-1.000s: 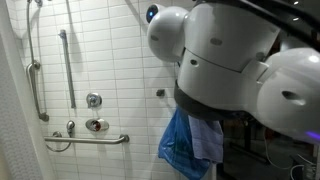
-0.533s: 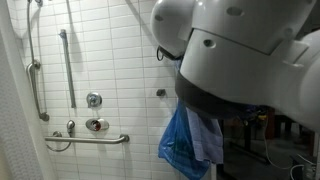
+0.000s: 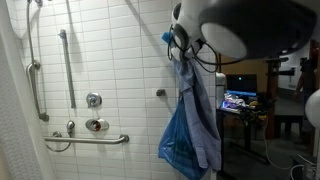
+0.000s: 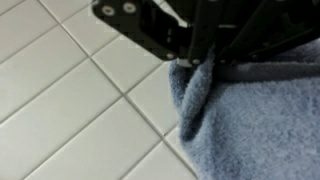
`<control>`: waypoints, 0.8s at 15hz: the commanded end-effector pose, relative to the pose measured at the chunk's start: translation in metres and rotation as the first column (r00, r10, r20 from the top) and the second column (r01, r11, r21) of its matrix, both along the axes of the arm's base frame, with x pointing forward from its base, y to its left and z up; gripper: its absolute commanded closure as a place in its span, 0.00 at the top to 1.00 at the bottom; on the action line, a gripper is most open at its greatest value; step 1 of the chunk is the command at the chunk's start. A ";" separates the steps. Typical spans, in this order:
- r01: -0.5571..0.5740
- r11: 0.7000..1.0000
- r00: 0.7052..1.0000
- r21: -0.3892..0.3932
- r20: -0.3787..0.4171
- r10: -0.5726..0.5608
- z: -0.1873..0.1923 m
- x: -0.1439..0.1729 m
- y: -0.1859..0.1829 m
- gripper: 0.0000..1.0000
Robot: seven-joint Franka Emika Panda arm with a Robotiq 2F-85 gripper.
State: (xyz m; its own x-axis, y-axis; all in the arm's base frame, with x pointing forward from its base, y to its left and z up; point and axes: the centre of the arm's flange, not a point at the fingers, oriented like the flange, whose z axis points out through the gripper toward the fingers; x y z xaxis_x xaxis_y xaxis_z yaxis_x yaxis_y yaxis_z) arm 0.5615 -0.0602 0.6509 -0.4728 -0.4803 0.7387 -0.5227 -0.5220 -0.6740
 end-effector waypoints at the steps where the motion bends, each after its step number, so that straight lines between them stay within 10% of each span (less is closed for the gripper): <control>1: -0.125 0.992 0.981 -0.028 -0.151 0.119 0.005 -0.018 -0.016 0.01; 6: -0.251 0.959 0.917 -0.129 -0.349 0.193 -0.002 -0.031 -0.021 0.01; 12: -0.316 0.923 0.891 -0.219 -0.402 0.209 -0.013 -0.053 -0.024 0.01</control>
State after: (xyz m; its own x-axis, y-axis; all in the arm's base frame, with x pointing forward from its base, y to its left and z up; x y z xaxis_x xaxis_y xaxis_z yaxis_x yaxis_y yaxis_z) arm 0.5281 -0.0797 0.6401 -0.0365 -0.3419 0.9390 -0.5533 -0.7755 -0.3039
